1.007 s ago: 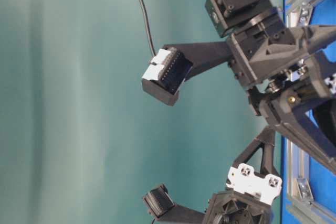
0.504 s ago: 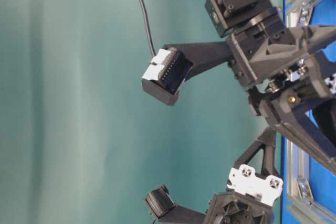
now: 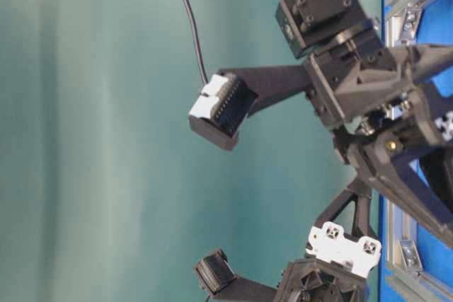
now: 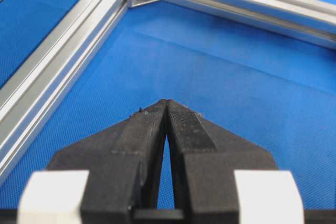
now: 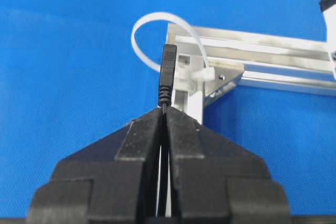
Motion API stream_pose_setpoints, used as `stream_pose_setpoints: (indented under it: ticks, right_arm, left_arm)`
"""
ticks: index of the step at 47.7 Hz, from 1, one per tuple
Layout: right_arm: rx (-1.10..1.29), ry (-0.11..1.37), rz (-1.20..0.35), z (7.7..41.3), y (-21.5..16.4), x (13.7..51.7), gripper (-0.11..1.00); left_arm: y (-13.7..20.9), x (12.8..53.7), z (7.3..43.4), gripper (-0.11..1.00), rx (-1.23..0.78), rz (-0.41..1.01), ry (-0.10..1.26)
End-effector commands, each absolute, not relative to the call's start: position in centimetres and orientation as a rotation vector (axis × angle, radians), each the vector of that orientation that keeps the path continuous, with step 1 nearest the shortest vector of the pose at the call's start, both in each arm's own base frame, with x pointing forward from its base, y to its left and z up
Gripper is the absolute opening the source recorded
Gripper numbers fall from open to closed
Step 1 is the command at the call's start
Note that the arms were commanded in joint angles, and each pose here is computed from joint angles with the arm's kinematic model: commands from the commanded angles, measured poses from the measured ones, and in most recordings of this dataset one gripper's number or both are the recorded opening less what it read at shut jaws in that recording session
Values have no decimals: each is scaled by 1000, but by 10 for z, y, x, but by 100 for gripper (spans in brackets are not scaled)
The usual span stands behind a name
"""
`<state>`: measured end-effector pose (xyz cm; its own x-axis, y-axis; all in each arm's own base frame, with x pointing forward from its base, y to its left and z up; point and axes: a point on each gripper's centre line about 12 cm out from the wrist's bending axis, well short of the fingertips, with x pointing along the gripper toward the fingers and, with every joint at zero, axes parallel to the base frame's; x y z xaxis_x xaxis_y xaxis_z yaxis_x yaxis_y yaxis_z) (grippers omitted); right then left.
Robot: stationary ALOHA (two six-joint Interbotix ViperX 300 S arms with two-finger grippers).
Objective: Insert the wire through the string loop located on the left side.
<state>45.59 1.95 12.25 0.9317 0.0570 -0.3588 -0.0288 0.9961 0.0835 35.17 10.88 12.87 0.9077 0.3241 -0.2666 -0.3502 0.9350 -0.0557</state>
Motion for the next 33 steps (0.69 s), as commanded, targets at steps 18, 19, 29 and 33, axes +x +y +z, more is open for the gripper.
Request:
stream_pose_setpoints:
  ticks: [18,19,29,33]
  right_arm:
    - [81,306,39,131,17,494,0]
    - [80,305,38,131,16,495,1]
    - [81,286,36,134,16,506,1]
    - [81,286,38,134,17,508,1]
  left_arm:
    - [109,353,143,0,-98,347,214]
    - [109,352,142,0,-98,347,216]
    - [109,352,142,0,-97,347,216]
    - [109,352,142,0,-97,347,216]
